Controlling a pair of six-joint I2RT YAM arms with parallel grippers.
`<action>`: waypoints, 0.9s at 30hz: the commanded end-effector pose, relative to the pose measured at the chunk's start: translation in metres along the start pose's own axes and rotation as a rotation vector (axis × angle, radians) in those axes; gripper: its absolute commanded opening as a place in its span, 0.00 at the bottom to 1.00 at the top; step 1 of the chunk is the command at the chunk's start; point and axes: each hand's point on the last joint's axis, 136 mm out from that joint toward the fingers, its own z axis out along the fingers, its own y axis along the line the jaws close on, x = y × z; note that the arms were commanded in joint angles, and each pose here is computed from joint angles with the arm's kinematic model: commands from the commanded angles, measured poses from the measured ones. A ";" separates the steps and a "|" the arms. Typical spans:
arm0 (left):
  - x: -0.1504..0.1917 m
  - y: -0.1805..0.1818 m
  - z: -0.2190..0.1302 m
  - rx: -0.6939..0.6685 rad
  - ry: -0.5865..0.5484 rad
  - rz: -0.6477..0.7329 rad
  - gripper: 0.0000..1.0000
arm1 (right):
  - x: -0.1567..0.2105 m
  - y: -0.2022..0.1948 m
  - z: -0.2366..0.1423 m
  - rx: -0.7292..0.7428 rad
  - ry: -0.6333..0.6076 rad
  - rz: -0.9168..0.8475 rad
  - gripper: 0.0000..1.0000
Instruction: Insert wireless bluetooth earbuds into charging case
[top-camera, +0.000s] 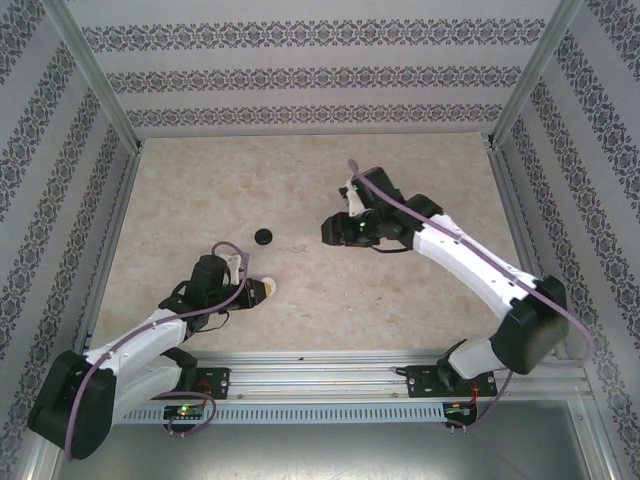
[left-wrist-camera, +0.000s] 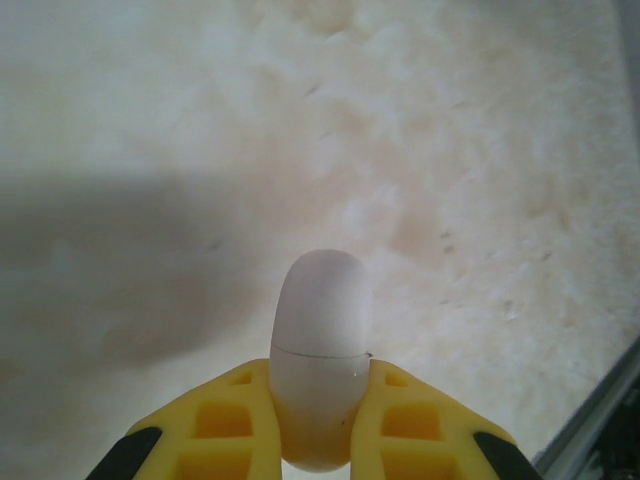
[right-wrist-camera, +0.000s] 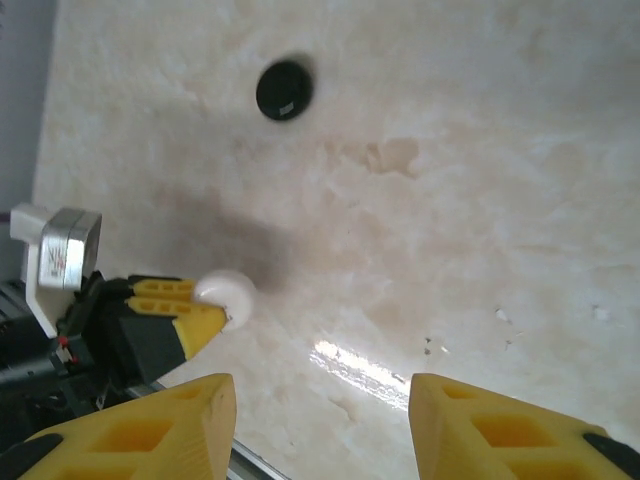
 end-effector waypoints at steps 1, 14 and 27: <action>0.010 0.009 0.004 -0.019 0.065 -0.079 0.04 | 0.012 0.002 0.025 0.025 0.065 -0.050 0.49; 0.027 0.051 0.011 -0.220 0.235 -0.185 0.26 | 0.037 -0.006 0.061 0.063 0.171 -0.062 0.50; -0.004 0.040 -0.012 -0.275 0.173 -0.084 0.54 | 0.007 -0.033 0.017 0.135 0.016 -0.064 0.52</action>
